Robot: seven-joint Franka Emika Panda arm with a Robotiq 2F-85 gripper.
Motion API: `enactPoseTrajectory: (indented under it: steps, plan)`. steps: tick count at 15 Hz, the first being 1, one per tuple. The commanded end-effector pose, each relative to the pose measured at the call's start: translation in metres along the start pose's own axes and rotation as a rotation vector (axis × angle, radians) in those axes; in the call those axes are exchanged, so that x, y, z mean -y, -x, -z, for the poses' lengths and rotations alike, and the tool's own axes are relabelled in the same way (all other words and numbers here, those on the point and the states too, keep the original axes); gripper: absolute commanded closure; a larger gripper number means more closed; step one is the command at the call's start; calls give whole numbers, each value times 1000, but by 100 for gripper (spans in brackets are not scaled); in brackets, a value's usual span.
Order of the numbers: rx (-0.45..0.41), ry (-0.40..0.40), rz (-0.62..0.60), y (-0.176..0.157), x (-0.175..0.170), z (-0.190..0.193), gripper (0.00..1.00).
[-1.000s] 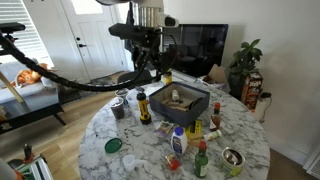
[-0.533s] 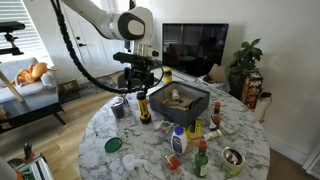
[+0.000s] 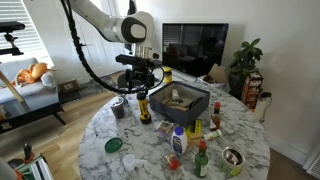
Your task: Put the torch in the clear cup, then put the cup in the box
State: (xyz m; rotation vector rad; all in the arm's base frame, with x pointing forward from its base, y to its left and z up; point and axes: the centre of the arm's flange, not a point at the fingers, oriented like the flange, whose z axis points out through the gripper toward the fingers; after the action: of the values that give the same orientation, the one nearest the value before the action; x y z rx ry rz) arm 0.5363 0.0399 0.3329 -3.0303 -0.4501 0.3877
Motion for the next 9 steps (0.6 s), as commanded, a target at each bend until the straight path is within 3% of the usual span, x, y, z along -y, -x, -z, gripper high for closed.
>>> enactPoseTrajectory:
  steps: [1,5,9]
  plan:
    - [-75,9,23,-7,4,-8,0]
    - [-204,51,48,-21,10,-15,0]
    - [-239,29,64,-26,13,-31,0]
